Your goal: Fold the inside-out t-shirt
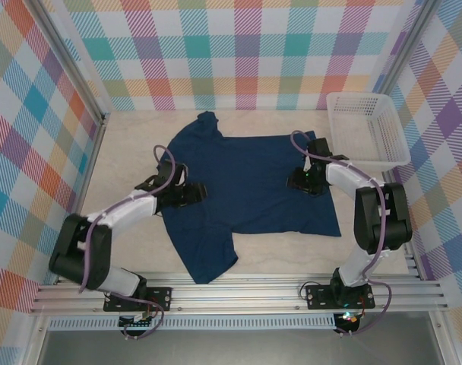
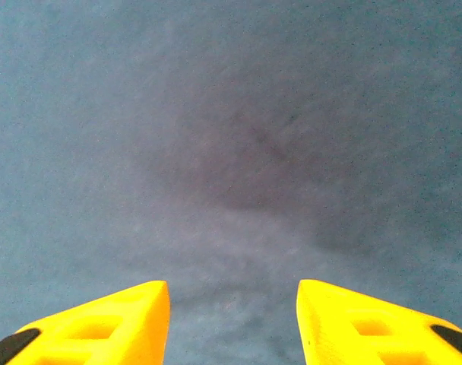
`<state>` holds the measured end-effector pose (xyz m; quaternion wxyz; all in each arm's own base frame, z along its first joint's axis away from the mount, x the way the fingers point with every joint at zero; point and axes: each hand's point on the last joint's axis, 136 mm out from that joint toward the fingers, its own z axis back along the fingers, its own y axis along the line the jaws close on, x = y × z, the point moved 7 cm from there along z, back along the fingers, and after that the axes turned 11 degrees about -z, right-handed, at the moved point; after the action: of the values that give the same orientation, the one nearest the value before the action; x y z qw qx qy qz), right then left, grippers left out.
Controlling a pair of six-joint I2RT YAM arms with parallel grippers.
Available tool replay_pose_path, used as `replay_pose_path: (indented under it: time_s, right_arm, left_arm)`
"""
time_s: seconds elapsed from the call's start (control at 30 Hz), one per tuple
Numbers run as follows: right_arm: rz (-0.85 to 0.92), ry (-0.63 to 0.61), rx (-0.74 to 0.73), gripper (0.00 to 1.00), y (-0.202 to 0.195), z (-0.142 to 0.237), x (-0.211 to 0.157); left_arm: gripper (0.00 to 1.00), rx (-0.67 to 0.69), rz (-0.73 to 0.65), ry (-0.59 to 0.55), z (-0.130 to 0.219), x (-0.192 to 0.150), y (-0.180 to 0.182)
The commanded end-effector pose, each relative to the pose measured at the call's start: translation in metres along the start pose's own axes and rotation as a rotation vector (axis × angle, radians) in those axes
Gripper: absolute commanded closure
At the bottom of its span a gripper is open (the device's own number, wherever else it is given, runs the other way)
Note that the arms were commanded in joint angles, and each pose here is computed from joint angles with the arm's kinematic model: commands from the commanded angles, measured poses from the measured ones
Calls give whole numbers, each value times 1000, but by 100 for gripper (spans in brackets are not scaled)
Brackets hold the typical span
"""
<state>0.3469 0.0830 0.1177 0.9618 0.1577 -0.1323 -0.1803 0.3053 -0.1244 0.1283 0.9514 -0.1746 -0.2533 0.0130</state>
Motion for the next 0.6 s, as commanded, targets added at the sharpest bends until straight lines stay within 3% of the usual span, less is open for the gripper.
replay_pose_path:
  time_s: [0.0, 0.23, 0.57]
  right_arm:
    - [-18, -47, 20, 50, 9, -8, 23]
    - [-20, -56, -81, 46, 11, -31, 54]
    - [-41, 21, -129, 47, 13, -65, 81]
  left_arm:
    - [33, 27, 121, -114, -18, 43, 28]
    - [33, 78, 214, -36, -54, 50, 70]
    - [33, 115, 268, 3, -70, 57, 100]
